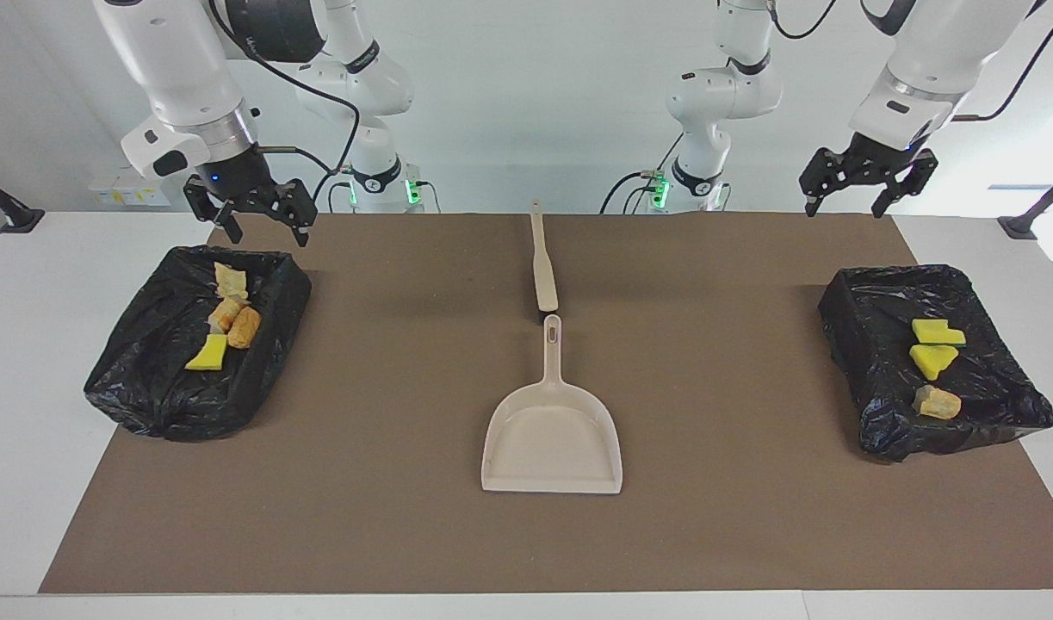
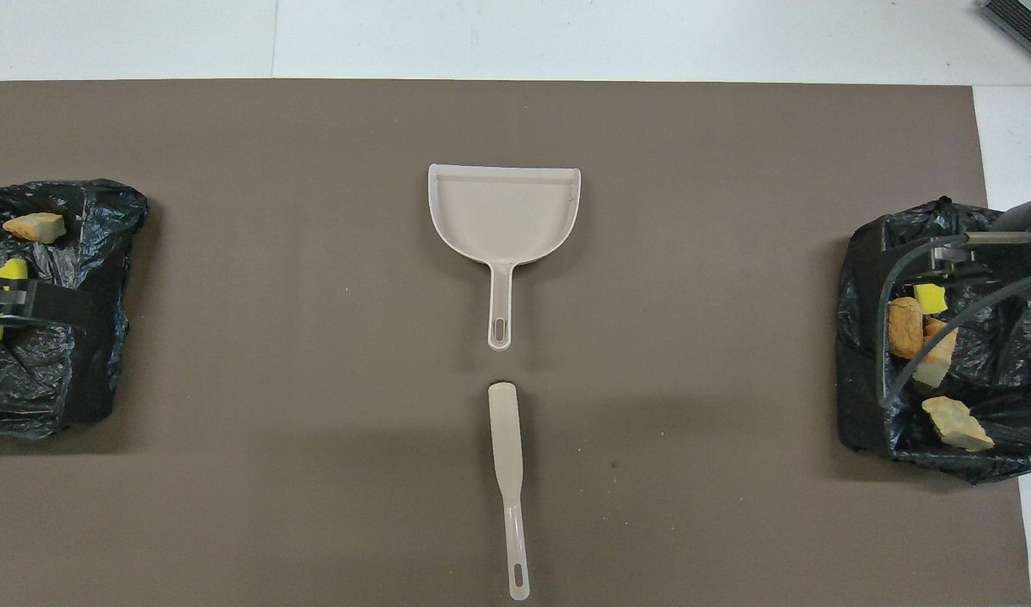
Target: Sweep and dump trash in bin
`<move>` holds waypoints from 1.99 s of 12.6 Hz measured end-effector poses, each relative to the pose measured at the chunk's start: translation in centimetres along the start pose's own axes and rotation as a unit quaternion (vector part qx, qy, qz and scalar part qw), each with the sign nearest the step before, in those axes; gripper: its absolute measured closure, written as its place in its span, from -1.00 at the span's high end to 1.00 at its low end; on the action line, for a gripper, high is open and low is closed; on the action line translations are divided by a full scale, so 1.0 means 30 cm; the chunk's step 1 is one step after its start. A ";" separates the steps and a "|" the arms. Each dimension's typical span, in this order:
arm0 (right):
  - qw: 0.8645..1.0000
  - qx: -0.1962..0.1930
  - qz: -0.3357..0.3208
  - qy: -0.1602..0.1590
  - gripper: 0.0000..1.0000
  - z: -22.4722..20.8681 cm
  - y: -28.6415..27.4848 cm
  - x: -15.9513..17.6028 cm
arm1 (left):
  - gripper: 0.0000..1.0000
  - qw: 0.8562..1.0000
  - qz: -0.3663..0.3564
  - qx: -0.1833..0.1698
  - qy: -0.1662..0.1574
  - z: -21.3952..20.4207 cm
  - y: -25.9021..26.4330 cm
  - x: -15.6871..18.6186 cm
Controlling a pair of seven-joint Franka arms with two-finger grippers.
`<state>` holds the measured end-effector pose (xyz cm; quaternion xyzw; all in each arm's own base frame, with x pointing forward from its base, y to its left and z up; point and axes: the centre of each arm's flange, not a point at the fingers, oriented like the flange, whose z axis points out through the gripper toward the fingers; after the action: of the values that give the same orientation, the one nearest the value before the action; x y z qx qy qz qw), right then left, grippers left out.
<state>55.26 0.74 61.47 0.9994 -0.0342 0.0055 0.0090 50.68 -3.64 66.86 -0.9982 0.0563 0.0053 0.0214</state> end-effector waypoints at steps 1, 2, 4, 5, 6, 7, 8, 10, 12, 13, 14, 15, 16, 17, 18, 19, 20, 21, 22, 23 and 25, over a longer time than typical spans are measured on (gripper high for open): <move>1.000 0.000 0.000 0.000 1.00 0.000 0.000 0.000 | 1.00 1.000 -0.003 0.000 0.000 -0.026 -0.012 -0.014; 1.000 0.000 0.000 0.000 1.00 0.000 0.000 0.000 | 1.00 1.000 -0.004 0.000 0.002 -0.040 -0.019 -0.027; 1.000 0.000 0.000 0.000 1.00 0.000 0.000 0.000 | 1.00 1.000 -0.004 -0.001 0.001 -0.037 -0.017 -0.039; 1.000 0.000 0.000 0.000 1.00 0.000 0.000 0.000 | 1.00 1.000 -0.004 -0.002 0.004 -0.039 -0.016 -0.038; 1.000 0.000 0.000 0.000 1.00 0.000 0.001 0.000 | 1.00 1.000 -0.005 -0.009 0.008 -0.041 -0.012 -0.035; 1.000 0.000 0.001 0.000 1.00 0.000 0.004 0.000 | 1.00 1.000 -0.010 -0.017 0.011 -0.042 -0.005 -0.033; 1.000 0.000 0.002 0.000 1.00 0.000 0.006 0.000 | 1.00 1.000 -0.015 -0.022 0.011 -0.042 0.000 -0.032; 1.000 0.000 0.001 0.000 1.00 0.000 0.005 0.000 | 1.00 0.999 -0.020 -0.023 0.012 -0.043 -0.002 -0.031; 1.000 0.000 0.001 0.000 1.00 0.000 0.005 0.000 | 1.00 0.999 -0.031 -0.023 0.012 -0.042 -0.025 -0.032; 1.000 0.000 0.001 0.000 1.00 0.000 0.005 0.000 | 1.00 0.999 -0.035 -0.023 0.012 -0.041 -0.040 -0.033; 1.000 0.000 0.001 0.000 1.00 0.000 0.005 0.000 | 1.00 0.999 -0.038 -0.023 0.012 -0.041 -0.048 -0.034; 1.000 0.000 0.001 0.000 1.00 0.000 0.005 0.000 | 1.00 0.999 -0.038 -0.023 0.012 -0.041 -0.049 -0.034; 1.000 0.000 0.001 0.000 1.00 0.000 0.005 0.000 | 1.00 0.999 -0.038 -0.023 0.012 -0.041 -0.048 -0.034; 1.000 0.000 0.001 0.000 1.00 0.000 0.005 0.000 | 1.00 0.999 -0.038 -0.023 0.012 -0.041 -0.048 -0.034; 1.000 0.000 0.001 0.000 1.00 0.000 0.005 0.000 | 1.00 0.999 -0.038 -0.023 0.012 -0.041 -0.048 -0.034; 1.000 0.000 0.001 0.000 1.00 0.000 0.005 0.000 | 1.00 0.999 -0.038 -0.023 0.012 -0.041 -0.049 -0.034; 1.000 0.000 0.001 0.000 1.00 0.000 0.005 0.000 | 1.00 0.999 -0.038 -0.023 0.012 -0.041 -0.049 -0.034; 1.000 0.000 0.001 0.000 1.00 0.000 0.005 0.000 | 1.00 0.999 -0.038 -0.023 0.012 -0.041 -0.049 -0.034; 1.000 0.000 0.001 0.000 1.00 0.000 0.005 0.000 | 1.00 0.999 -0.038 -0.023 0.012 -0.041 -0.049 -0.034; 1.000 0.000 0.001 0.000 1.00 0.000 0.005 0.000 | 1.00 0.999 -0.038 -0.023 0.012 -0.041 -0.049 -0.034; 1.000 0.000 0.001 0.000 1.00 0.000 0.005 0.000 | 1.00 0.999 -0.038 -0.023 0.012 -0.041 -0.049 -0.034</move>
<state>55.26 0.59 61.47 0.9993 -0.0356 0.0055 0.0090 49.84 -2.12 68.16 -0.9998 0.0182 -0.0066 -0.0022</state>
